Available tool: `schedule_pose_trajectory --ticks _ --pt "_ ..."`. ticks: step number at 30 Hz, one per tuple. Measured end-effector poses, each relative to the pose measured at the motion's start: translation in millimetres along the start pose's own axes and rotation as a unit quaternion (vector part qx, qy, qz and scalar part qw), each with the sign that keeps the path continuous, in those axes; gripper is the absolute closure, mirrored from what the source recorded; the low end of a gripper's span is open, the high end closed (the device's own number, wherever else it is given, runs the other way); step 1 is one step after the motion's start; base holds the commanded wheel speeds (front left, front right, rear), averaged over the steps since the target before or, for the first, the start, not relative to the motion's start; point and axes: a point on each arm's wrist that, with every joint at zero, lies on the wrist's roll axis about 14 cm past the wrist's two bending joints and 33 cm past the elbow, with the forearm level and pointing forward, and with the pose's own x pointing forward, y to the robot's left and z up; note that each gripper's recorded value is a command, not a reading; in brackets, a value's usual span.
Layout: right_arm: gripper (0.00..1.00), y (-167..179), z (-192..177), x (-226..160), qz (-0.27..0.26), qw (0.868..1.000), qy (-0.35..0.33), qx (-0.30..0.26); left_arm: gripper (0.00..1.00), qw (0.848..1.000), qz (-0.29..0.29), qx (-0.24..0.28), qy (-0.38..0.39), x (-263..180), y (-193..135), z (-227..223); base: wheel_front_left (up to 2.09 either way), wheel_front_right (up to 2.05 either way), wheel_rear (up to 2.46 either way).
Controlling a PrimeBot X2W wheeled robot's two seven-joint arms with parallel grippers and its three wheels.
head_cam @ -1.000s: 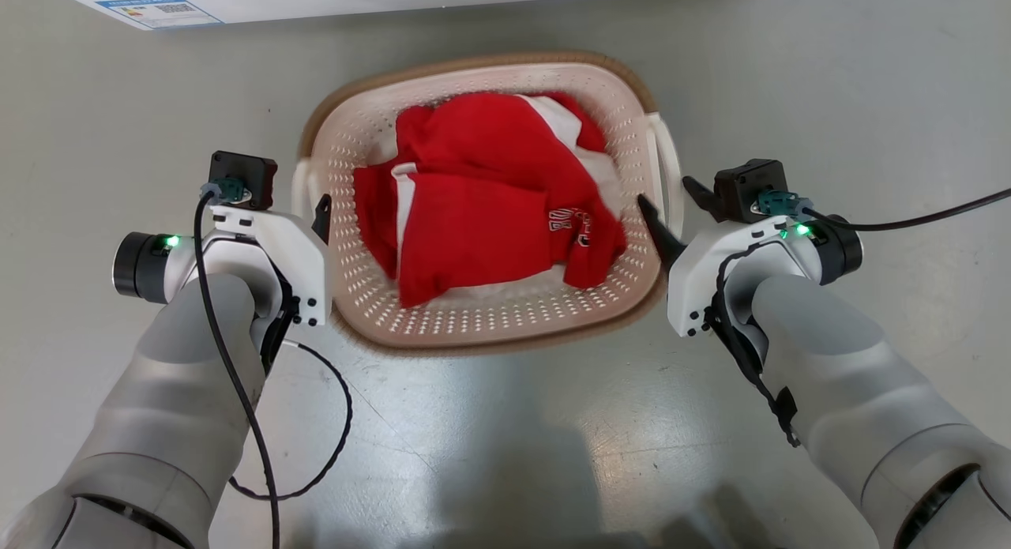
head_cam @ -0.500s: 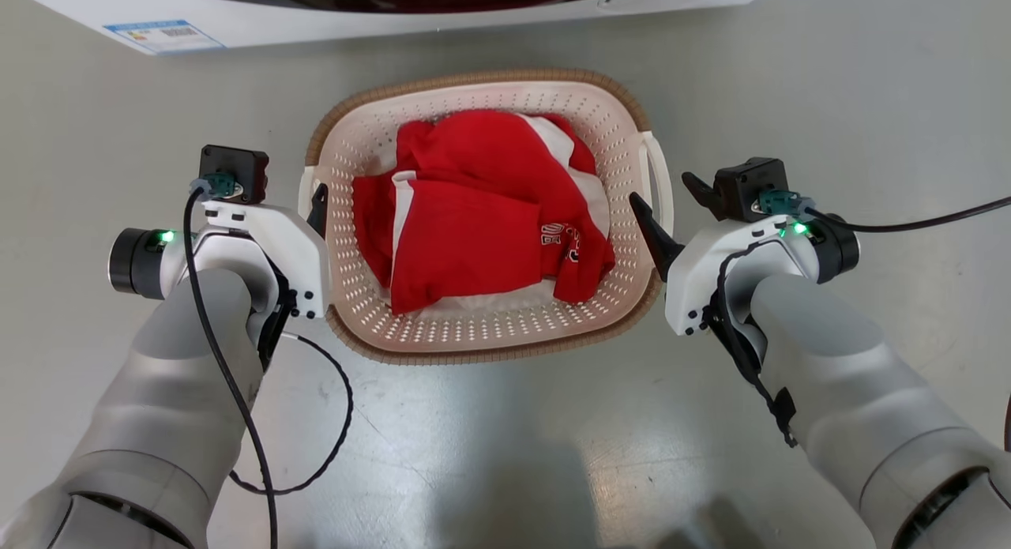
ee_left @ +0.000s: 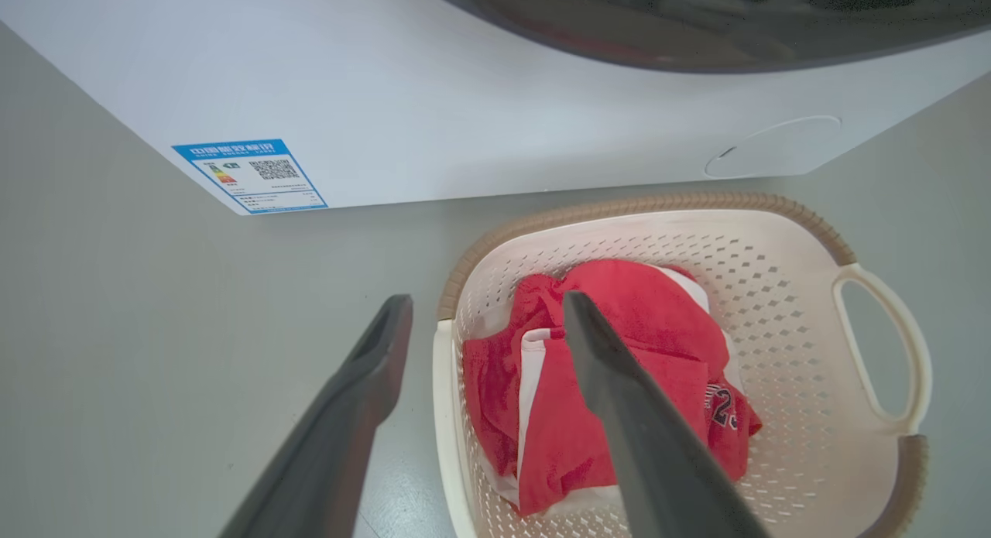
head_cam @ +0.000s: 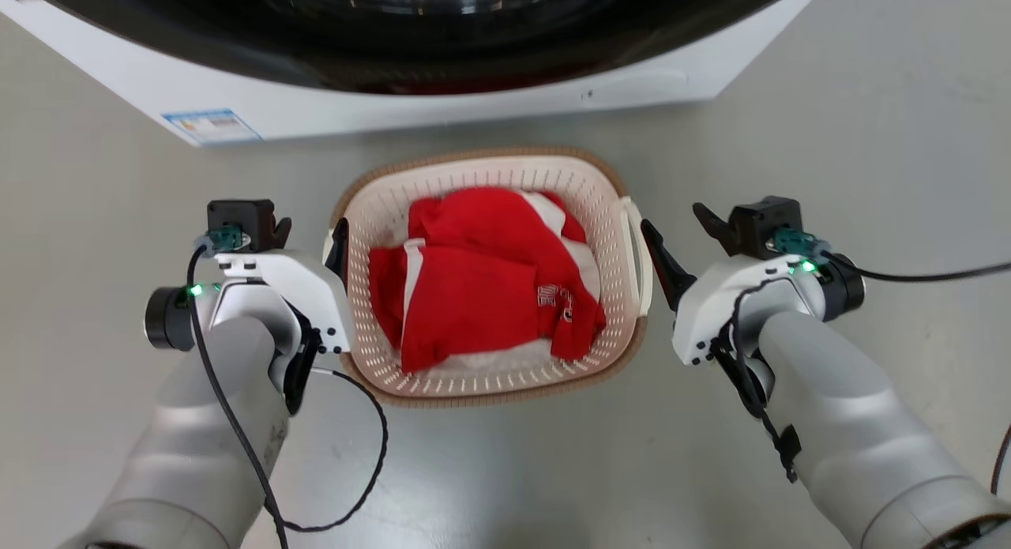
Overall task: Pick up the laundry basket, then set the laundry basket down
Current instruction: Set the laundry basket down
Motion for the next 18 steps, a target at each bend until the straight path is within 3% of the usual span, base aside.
schedule_pose_trajectory --ticks 18 --pt "0.0 -9.5 74.7 -95.7 -0.055 0.985 -0.155 -0.042 0.0 0.986 0.003 -0.067 -0.151 -101.3 -8.9 61.6 0.0 0.0 0.0"
